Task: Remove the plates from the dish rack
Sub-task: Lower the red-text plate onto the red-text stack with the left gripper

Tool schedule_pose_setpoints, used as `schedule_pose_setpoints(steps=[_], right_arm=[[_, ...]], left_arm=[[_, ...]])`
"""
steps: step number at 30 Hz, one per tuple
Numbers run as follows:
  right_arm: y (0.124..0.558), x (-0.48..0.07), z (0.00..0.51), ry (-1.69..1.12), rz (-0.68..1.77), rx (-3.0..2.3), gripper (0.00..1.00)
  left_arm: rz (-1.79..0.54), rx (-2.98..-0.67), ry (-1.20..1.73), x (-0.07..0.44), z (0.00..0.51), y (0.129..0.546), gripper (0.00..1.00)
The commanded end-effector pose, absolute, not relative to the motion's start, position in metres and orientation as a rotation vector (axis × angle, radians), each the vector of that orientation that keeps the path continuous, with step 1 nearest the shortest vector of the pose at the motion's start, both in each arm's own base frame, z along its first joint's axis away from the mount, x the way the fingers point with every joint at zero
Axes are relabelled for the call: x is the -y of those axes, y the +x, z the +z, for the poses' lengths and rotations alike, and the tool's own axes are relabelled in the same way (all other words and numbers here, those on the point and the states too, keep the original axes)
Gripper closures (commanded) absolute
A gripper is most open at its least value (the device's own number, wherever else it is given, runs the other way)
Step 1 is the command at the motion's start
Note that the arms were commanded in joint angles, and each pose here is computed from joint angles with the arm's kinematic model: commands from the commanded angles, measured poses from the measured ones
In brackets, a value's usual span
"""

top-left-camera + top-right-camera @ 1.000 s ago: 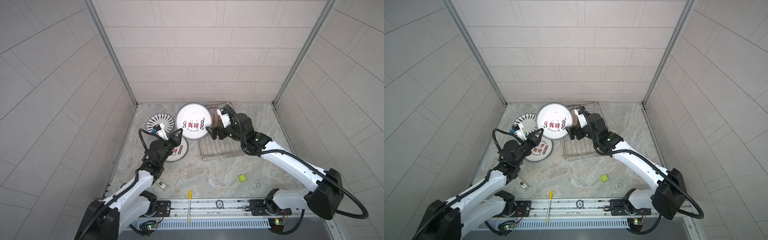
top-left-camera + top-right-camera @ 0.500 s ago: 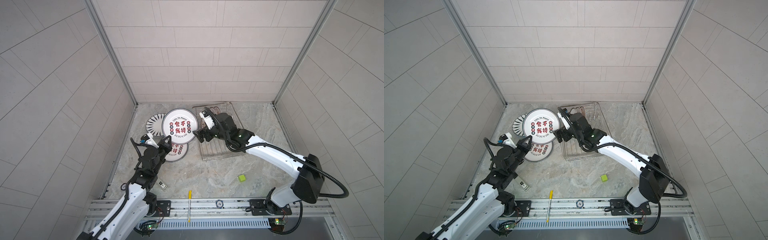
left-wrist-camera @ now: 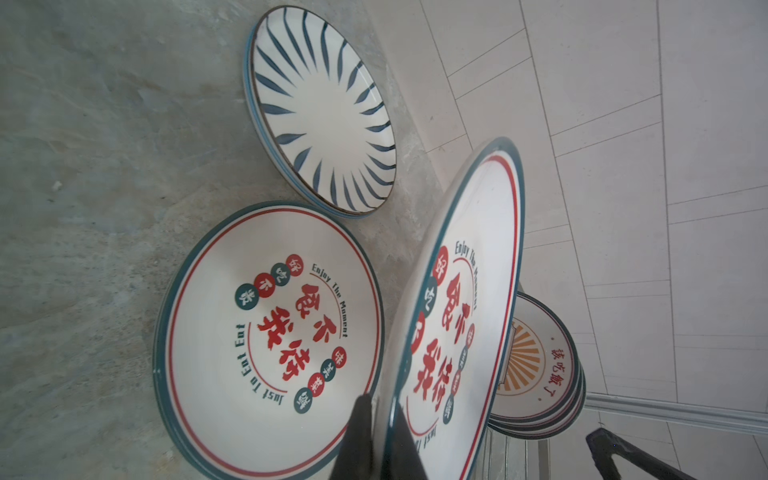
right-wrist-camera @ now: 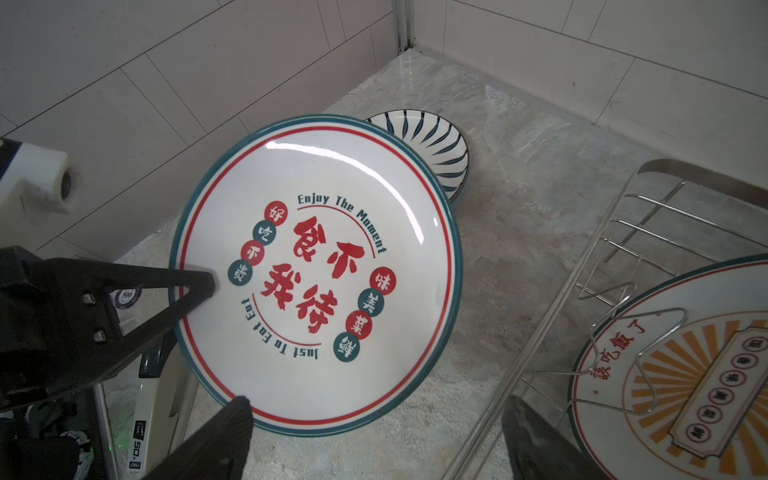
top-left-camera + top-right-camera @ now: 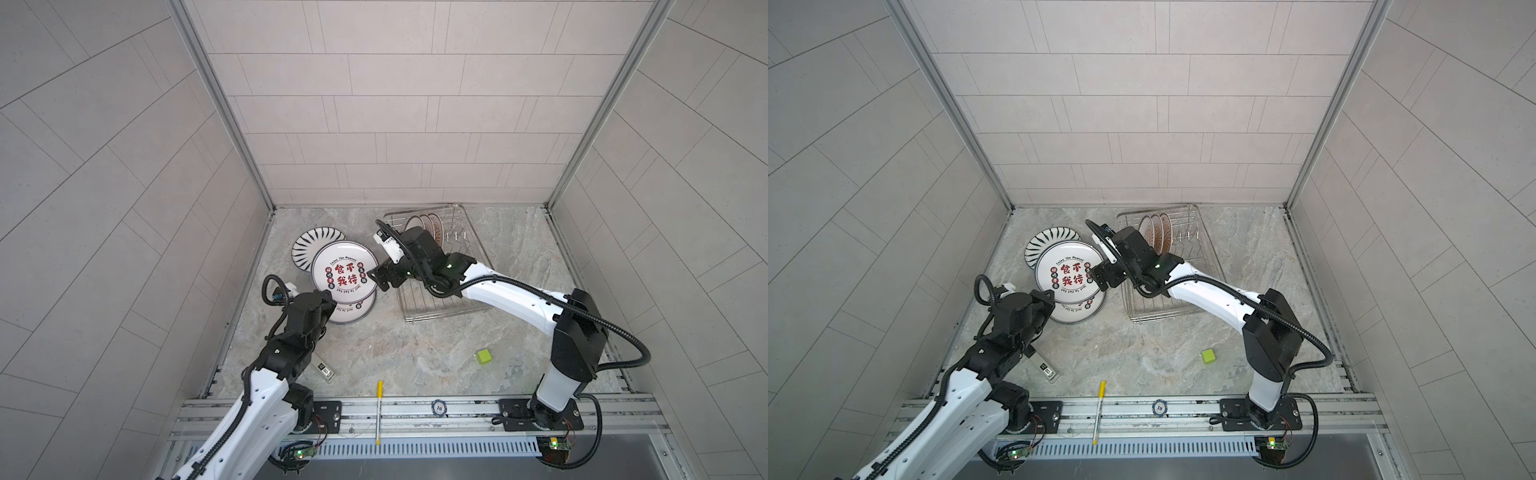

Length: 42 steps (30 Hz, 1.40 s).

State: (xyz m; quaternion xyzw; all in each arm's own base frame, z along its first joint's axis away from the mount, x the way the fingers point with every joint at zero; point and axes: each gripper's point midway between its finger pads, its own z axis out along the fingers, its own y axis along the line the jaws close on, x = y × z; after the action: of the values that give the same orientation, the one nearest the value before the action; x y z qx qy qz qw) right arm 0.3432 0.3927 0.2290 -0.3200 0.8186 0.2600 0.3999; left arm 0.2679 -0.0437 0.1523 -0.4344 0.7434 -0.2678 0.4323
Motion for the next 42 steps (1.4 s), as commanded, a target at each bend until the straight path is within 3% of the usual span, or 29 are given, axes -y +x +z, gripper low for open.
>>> schedule_pose_setpoints(steps=[1,32,38,42], right_arm=[[0.340,-0.397,0.231,-0.842,0.656,-2.069,0.05],[0.336,-0.412,0.194,-0.940,0.631,-2.157,0.10],[0.336,-0.414,0.191,-0.941,0.629,-2.164,0.10],[0.336,-0.414,0.192,-0.942,0.629,-2.165,0.11]], left_arm=[[-0.681,-1.769,-1.182,0.034,0.162,0.270,1.00],[-0.603,-1.910,-1.429,0.028,0.074,0.263,1.00],[-0.614,-1.943,-1.426,0.033,0.067,0.264,0.87],[-0.607,-1.954,-1.431,0.033,0.063,0.265,0.83]])
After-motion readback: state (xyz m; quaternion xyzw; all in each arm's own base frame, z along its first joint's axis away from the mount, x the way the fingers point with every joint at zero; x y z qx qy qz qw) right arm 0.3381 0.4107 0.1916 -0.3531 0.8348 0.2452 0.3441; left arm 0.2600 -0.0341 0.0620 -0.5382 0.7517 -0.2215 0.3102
